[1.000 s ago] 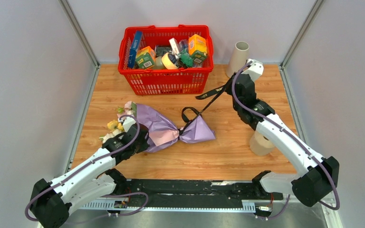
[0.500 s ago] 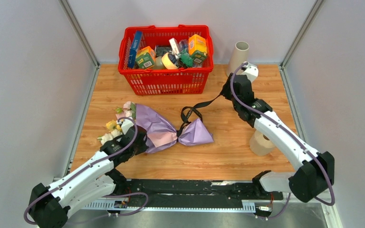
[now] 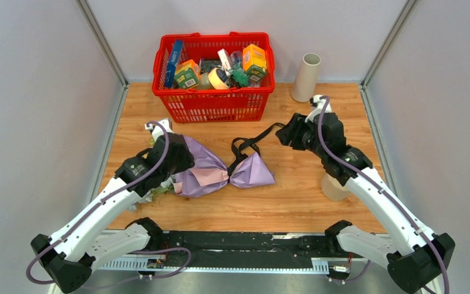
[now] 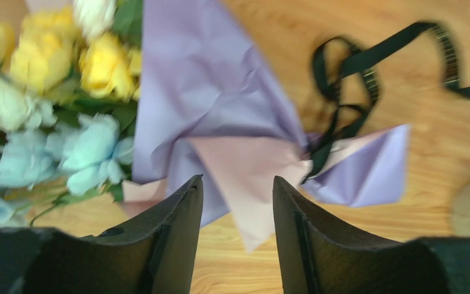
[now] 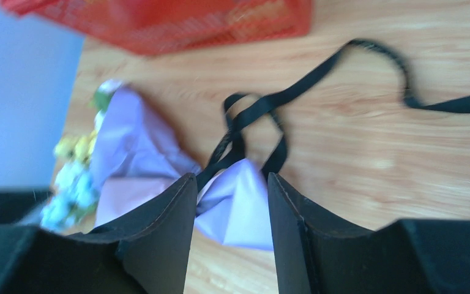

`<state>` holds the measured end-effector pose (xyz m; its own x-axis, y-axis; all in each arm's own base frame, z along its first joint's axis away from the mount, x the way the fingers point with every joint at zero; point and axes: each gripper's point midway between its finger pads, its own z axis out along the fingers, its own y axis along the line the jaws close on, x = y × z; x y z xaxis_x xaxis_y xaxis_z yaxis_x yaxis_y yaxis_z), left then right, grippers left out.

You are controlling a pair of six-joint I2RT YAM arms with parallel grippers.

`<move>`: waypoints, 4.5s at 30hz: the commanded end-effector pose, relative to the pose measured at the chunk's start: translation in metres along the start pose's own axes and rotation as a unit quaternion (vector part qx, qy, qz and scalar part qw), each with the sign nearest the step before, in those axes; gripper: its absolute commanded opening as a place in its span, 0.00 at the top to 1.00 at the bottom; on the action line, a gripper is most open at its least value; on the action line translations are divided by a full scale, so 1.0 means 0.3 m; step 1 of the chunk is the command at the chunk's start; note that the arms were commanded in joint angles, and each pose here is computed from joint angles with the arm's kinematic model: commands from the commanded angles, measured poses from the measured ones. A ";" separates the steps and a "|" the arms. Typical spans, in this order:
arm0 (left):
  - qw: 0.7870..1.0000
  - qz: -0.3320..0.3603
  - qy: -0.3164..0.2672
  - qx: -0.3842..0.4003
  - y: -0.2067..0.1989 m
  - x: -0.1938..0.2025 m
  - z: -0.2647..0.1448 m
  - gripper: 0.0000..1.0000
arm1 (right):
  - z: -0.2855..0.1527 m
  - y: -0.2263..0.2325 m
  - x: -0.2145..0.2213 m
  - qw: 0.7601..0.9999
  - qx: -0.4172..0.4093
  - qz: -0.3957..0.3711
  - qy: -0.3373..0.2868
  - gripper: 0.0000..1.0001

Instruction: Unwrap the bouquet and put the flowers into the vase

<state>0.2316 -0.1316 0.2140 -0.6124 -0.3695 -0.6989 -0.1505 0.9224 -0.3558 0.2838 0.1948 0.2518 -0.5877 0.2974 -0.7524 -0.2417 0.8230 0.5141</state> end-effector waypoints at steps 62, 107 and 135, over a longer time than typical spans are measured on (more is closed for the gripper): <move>0.989 0.021 0.144 0.011 0.125 0.492 0.290 0.58 | 0.419 0.348 0.522 0.987 -0.117 -0.043 0.100 0.99; 0.991 0.009 0.131 0.003 0.138 0.468 0.266 0.56 | 0.412 0.246 0.664 0.979 -0.059 -0.101 0.167 0.68; 0.987 0.012 0.148 -0.057 0.210 0.514 0.297 0.55 | 0.361 0.246 0.553 0.985 -0.043 -0.112 0.122 1.00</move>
<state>0.2013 -0.1541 0.0371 -0.8076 -0.3163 -0.4978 -0.1606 0.9301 -0.3304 0.2412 0.3598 0.0829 -0.7398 -0.0905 -0.6667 -0.4420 0.8125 0.3802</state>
